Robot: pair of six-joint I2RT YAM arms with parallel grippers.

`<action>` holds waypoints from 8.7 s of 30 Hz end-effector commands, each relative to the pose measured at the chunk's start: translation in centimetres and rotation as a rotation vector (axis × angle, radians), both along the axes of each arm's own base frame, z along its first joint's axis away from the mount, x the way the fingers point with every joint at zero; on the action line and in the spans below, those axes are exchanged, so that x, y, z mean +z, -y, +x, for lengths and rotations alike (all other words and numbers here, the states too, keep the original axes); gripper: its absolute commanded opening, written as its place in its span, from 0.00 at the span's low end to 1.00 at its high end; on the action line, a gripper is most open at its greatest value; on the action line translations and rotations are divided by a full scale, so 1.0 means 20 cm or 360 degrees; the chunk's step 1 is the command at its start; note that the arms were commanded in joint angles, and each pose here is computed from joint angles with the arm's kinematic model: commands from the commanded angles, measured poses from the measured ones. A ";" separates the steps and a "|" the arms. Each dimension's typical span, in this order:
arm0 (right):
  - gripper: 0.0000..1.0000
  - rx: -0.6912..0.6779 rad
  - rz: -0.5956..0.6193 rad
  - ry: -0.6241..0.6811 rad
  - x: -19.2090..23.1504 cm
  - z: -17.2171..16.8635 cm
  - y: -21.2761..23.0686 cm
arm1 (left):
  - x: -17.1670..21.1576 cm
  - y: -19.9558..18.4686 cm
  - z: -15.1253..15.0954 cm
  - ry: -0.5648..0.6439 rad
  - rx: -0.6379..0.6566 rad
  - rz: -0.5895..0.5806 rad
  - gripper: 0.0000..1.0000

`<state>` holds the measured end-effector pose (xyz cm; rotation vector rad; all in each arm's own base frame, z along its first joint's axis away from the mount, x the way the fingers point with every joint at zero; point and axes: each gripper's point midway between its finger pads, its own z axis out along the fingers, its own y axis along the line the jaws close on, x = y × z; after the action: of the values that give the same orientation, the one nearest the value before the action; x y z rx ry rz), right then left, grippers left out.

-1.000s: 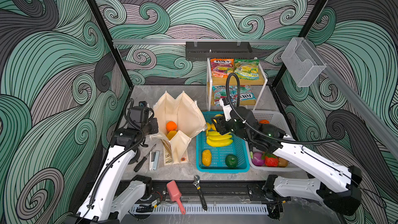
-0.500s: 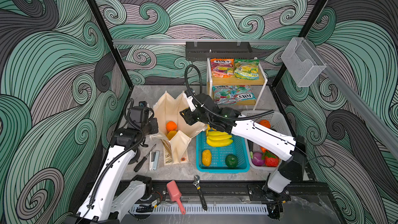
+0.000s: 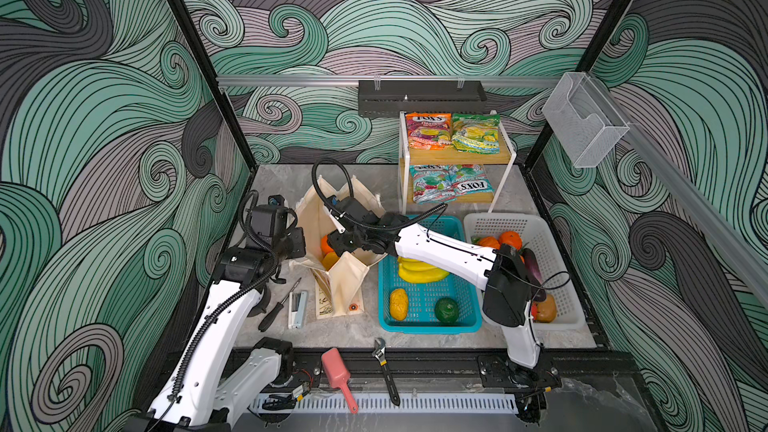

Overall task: Place the food into the grocery bag and tie it
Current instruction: 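Carry the yellow melon with the right gripper into the tote bag, then open the right gripper to drop the melon beside the pear, then raise the right gripper out of the bag toward the candy shelf, then grasp the orange Fox's Fruits candy bag on the shelf with the right gripper, then pull the candy bag off the shelf and carry it into the tote bag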

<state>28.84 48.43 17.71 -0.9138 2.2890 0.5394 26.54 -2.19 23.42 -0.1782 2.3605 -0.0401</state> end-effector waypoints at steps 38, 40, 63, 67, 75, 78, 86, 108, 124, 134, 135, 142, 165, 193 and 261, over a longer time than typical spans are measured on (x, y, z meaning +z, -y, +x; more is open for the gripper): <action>0.94 0.0095 -0.0147 -0.0046 -0.19 -0.07 -0.03 | 0.05 0.01 0.01 0.0061 -0.0026 -0.0010 0.00; 1.00 0.0124 -0.0116 -0.0039 -0.11 -0.08 -0.03 | 0.04 0.01 0.01 0.0059 -0.0027 -0.0007 0.00; 1.00 0.0026 0.0271 0.0356 0.74 -0.13 0.29 | 0.05 0.01 0.01 0.0065 -0.0029 -0.0015 0.00; 1.00 -0.0044 0.0365 0.0428 0.90 -0.12 0.44 | 0.05 0.01 0.01 0.0060 -0.0028 -0.0014 0.00; 1.00 -0.0254 0.0580 0.0488 1.13 0.00 0.81 | 0.06 0.01 0.00 0.0081 -0.0032 -0.0019 0.00; 1.00 -0.0358 0.0617 0.0515 1.19 0.06 0.96 | 0.05 0.01 0.00 0.0074 -0.0029 -0.0018 0.00; 0.96 -0.0392 0.0572 0.0187 0.94 0.12 1.03 | 0.06 0.01 0.01 0.0075 -0.0027 -0.0016 0.00; 0.04 -0.0283 0.0326 -0.0143 0.37 0.01 0.81 | 0.30 -0.08 0.03 0.0139 0.0185 -0.0005 0.00; 0.00 -0.0568 -0.0162 0.0008 0.31 0.09 1.36 | 0.40 -0.47 0.03 0.0111 0.0693 0.0216 0.00; 0.00 -0.0514 0.0039 -0.0125 0.33 0.09 1.20 | 0.25 -0.29 0.09 0.0083 0.0452 -0.0039 0.00; 0.00 -0.0463 0.0098 -0.0133 0.36 0.09 1.13 | 0.25 -0.24 0.10 0.0092 0.0386 -0.0093 0.00; 0.31 -0.0257 0.0224 -0.0226 0.38 0.08 0.81 | 0.15 -0.10 0.12 0.0090 0.0160 -0.0234 0.00; 0.99 -0.0846 0.0519 0.0411 1.29 0.57 1.49 | 0.05 -0.02 0.11 0.0040 0.0026 -0.0308 0.00; 0.57 -0.1067 0.0702 0.0158 0.95 0.92 1.49 | 0.02 -0.02 0.11 0.0009 0.0009 -0.0302 0.00; 0.00 -0.0811 0.1033 0.0065 1.21 0.61 1.55 | 0.04 -0.02 0.10 0.0035 0.0002 -0.0298 0.02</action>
<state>42.47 17.61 37.95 0.0399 2.0757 0.9282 28.46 -1.74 23.78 -0.2888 2.3517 -0.2500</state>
